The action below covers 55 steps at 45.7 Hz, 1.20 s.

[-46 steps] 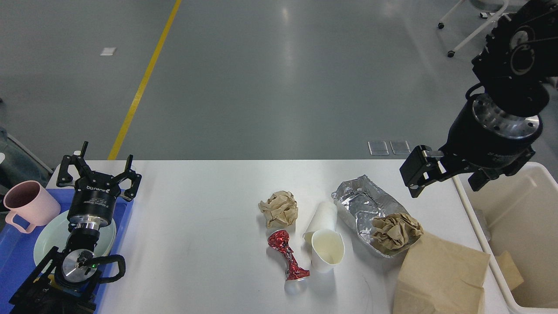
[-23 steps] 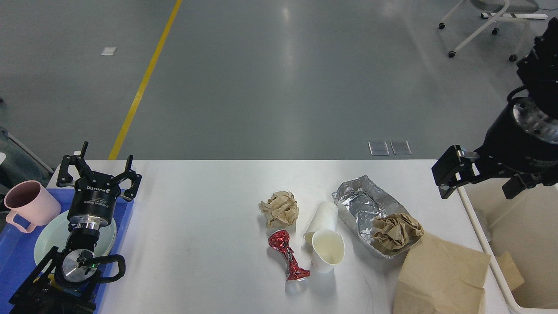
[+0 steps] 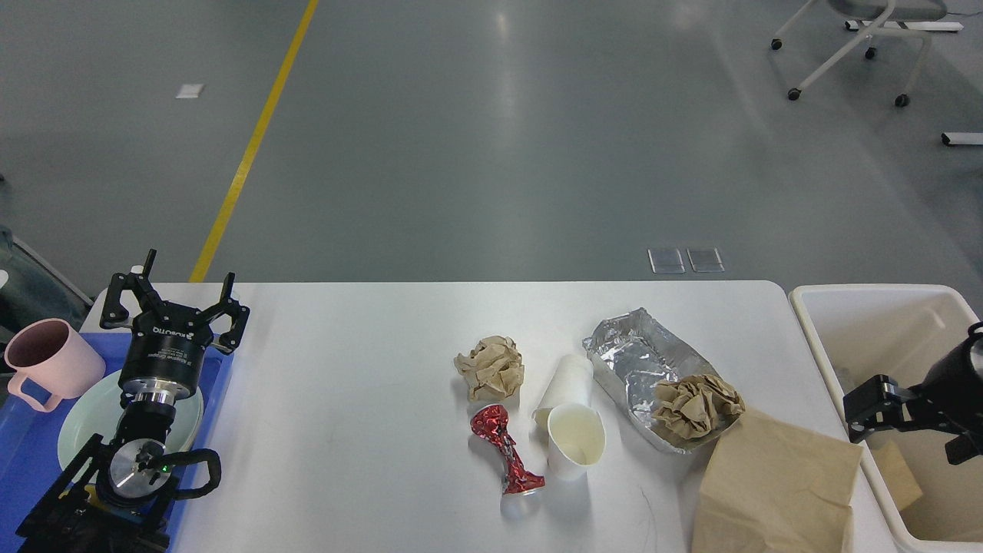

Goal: Tidy desktop
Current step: 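Raise the right gripper and lower it toward the brown paper bag, then grasp the brown paper bag with the right gripper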

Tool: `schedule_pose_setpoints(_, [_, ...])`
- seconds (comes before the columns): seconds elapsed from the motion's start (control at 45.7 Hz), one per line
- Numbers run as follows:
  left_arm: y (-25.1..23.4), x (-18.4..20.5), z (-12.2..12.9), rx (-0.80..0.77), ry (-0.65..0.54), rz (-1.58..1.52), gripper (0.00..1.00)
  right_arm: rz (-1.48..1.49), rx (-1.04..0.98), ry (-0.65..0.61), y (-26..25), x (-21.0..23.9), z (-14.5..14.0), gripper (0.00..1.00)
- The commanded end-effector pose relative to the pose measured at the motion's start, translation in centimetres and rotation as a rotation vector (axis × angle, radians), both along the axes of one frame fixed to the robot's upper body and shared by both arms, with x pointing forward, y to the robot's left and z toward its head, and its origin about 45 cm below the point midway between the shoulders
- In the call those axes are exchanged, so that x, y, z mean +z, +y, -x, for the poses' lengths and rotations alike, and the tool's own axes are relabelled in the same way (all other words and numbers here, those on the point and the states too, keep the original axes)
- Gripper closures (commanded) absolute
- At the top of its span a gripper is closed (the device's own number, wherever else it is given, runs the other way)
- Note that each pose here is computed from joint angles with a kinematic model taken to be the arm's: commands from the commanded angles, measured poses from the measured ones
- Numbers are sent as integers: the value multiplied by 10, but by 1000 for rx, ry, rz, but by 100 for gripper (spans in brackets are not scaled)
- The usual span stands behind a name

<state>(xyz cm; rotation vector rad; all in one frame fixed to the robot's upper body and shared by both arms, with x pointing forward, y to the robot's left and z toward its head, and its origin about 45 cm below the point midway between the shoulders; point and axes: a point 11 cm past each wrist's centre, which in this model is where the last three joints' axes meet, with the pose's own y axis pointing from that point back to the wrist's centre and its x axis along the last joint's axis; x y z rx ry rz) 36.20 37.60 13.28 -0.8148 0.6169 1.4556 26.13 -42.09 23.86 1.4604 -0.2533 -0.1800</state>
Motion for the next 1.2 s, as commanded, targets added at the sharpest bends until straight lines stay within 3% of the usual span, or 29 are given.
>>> schedule_pose_setpoints(0.0, [0,0,0,2,-1,1,3,5,-53,-26,-16,-43,6,0])
schedule_pose_setpoints(0.285, [0,0,0,1,-2,1,4,-118,-176,-27,-14,-80,15,0])
schedule_pose_setpoints(0.46, [0,0,0,2,-1,1,4,-102,-128,43,0,-111,26,0])
schedule_pose_setpoints(0.875, [0,0,0,2,-1,1,3,-141,-244,51,12,-143,32,1])
schedule_pose_setpoints(0.919, [0,0,0,2,-1,1,3,-151,-258,38,16,-146,32,13])
schedule_pose_setpoints(0.963, [0,0,0,0,0,0,3,-157,-293,21,15,-146,31,34])
schedule_pose_setpoints(1.051, [0,0,0,2,-1,1,3,-172,-365,11,14,-145,32,97])
schedule_pose_setpoints(1.182, [0,0,0,2,-1,1,3,-167,-401,28,14,-155,44,100])
